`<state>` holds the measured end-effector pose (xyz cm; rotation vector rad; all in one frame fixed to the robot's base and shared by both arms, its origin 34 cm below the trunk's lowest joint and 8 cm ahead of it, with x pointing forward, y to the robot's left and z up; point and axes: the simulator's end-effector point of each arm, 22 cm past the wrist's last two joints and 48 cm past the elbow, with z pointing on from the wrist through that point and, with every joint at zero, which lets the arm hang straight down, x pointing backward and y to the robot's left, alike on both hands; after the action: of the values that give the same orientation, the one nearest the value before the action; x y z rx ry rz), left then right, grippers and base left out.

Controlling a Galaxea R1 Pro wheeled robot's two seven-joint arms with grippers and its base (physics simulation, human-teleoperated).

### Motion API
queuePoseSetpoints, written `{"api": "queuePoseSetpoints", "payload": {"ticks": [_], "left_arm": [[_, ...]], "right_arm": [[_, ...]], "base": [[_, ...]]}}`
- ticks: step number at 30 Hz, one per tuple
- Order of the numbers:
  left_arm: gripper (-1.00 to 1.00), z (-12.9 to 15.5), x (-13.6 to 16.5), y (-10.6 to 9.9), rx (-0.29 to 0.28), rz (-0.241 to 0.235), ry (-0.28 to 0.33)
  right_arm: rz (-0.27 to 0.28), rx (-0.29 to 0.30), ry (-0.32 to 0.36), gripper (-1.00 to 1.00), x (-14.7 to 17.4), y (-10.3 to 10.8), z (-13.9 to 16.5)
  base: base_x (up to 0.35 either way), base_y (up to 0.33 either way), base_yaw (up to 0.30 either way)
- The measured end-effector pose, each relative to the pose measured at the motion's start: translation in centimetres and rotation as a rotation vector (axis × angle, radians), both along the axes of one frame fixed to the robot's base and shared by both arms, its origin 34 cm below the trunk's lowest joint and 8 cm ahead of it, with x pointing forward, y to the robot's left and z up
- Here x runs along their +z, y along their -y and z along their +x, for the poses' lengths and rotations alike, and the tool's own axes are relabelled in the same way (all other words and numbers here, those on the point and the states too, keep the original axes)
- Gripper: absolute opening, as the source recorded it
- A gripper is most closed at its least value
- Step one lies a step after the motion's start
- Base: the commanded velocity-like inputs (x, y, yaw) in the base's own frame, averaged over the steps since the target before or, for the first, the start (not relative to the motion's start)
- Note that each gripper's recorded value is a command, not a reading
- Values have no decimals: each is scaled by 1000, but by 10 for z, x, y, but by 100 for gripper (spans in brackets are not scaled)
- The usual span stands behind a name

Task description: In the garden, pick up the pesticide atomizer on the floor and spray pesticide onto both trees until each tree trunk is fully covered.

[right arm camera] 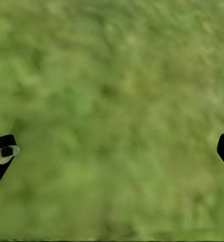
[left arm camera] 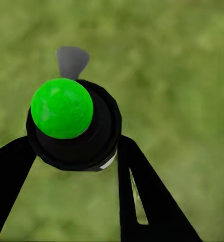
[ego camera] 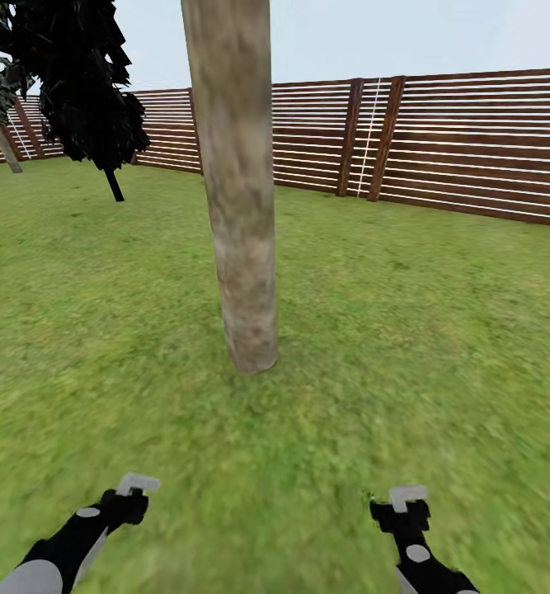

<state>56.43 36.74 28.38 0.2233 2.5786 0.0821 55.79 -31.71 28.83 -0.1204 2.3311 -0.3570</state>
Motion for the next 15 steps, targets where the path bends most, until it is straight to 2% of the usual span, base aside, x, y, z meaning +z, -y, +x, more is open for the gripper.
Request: {"api": "queuePoseSetpoints", "payload": {"ticks": [1,3,4,5,7,8,9,10,13,15], "left_arm": [[-100,1,-1,4,41,-12,-3],[-100,-6,-6,5,86,-23,-58],[-100,-8,-6,6,110,-29,-102],[-100,-3,-3,7,113,-30,-98],[-100,20,11,16,108,-36,-52],[-100,27,16,24,101,-42,-38],[-100,39,23,41,91,-58,-21],[-100,43,27,46,87,-61,-21],[-100,60,47,37,107,-50,-14],[-100,69,61,28,128,-40,-15]], "right_arm": [[20,-81,-9,100,-4,13,-9],[32,-122,-14,100,-6,21,-14],[49,-121,-22,100,-9,19,-19],[53,-119,-24,100,-10,19,-20],[48,-121,-26,100,-10,27,-22],[46,-122,-28,100,-10,29,-22],[43,-123,-30,100,-11,32,-23],[41,-124,-34,100,-11,33,-25],[40,-126,-35,100,-14,34,-33],[44,-121,7,100,-9,33,-32]], "base": [[0,0,0],[0,0,0],[0,0,0],[0,0,0],[0,0,0],[0,0,0],[0,0,0],[0,0,0],[0,0,0],[0,0,0]]}}
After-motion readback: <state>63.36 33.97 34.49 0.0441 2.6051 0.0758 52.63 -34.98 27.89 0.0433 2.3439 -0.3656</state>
